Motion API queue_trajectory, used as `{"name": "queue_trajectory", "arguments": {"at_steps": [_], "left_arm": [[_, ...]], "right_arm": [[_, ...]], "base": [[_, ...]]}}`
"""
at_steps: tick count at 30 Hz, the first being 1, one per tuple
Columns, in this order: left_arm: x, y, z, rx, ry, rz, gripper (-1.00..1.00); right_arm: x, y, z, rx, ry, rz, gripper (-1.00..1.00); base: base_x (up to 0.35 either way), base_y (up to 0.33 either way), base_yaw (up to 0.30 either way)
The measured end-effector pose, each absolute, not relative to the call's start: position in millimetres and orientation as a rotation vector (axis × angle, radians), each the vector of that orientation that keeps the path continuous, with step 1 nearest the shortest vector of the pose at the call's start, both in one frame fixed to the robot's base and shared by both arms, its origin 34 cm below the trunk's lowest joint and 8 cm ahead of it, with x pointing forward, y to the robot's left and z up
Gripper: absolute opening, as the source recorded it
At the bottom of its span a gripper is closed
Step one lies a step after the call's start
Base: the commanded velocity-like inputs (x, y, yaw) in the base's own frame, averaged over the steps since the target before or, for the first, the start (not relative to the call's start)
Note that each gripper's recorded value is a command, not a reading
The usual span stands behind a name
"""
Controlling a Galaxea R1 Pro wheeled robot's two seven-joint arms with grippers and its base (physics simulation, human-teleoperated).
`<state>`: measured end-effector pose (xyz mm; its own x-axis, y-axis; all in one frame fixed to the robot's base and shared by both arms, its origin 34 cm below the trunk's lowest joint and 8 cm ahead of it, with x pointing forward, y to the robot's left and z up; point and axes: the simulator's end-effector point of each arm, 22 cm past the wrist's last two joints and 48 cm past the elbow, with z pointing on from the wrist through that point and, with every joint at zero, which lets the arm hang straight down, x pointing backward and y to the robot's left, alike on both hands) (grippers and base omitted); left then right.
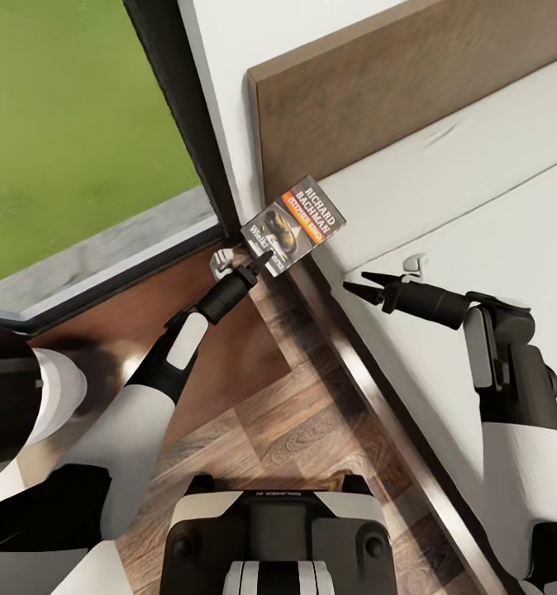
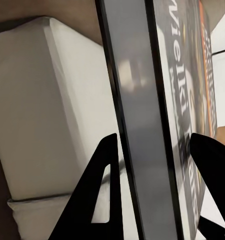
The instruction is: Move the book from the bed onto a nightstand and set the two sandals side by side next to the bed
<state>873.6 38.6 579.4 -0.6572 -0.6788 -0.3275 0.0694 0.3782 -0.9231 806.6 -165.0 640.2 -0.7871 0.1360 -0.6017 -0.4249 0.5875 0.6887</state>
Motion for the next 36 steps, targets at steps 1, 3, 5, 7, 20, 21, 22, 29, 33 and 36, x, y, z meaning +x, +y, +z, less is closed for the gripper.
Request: {"name": "queue_trajectory", "arguments": {"at_steps": [1, 3, 5, 7, 20, 21, 22, 29, 33, 36], "left_arm": [[874.0, 38.8, 580.5, -0.524, 1.926, -1.338, -1.00], [871.2, 44.6, 577.0, -0.523, 1.936, -1.327, -1.00], [868.9, 48.0, 575.5, -0.531, 1.939, -1.323, -1.00], [866.2, 49.4, 574.0, -0.540, 1.944, -1.320, -1.00], [853.3, 43.4, 575.6, -0.531, 2.004, -1.362, -1.00], [852.2, 41.2, 576.7, -0.527, 2.010, -1.372, -1.00], [851.4, 39.4, 577.8, -0.524, 2.015, -1.380, -1.00], [853.1, 32.3, 593.4, -0.501, 2.016, -1.424, -1.00], [857.2, 25.7, 616.0, -0.461, 2.007, -1.479, -1.00], [859.7, 22.1, 628.1, -0.430, 1.998, -1.494, -1.00]], "right_arm": [[806.7, -164.7, 641.2, -0.230, 2.195, 1.175, 1.00], [806.0, -161.8, 642.7, -0.238, 2.193, 1.179, 1.00], [804.6, -155.1, 644.4, -0.251, 2.191, 1.191, 1.00], [802.6, -146.9, 645.2, -0.274, 2.189, 1.198, 1.00], [806.0, -142.9, 656.4, -0.313, 2.161, 1.178, 1.00], [805.6, -141.4, 657.3, -0.319, 2.161, 1.180, 1.00], [805.1, -140.1, 657.9, -0.324, 2.161, 1.181, 1.00], [805.9, -137.4, 663.5, -0.337, 2.158, 1.178, 1.00], [799.4, -136.6, 662.3, -0.330, 2.166, 1.189, 1.00], [796.3, -136.6, 663.4, -0.323, 2.167, 1.197, 1.00]], "base": [[0.000, 0.000, -0.042], [0.000, 0.000, -0.022], [0.000, 0.000, -0.008], [0.000, 0.000, -0.003], [0.000, 0.000, 0.076], [0.000, 0.000, 0.078], [0.000, 0.000, 0.077], [0.000, 0.000, 0.088], [0.000, 0.000, 0.145], [0.000, 0.000, 0.161]]}}
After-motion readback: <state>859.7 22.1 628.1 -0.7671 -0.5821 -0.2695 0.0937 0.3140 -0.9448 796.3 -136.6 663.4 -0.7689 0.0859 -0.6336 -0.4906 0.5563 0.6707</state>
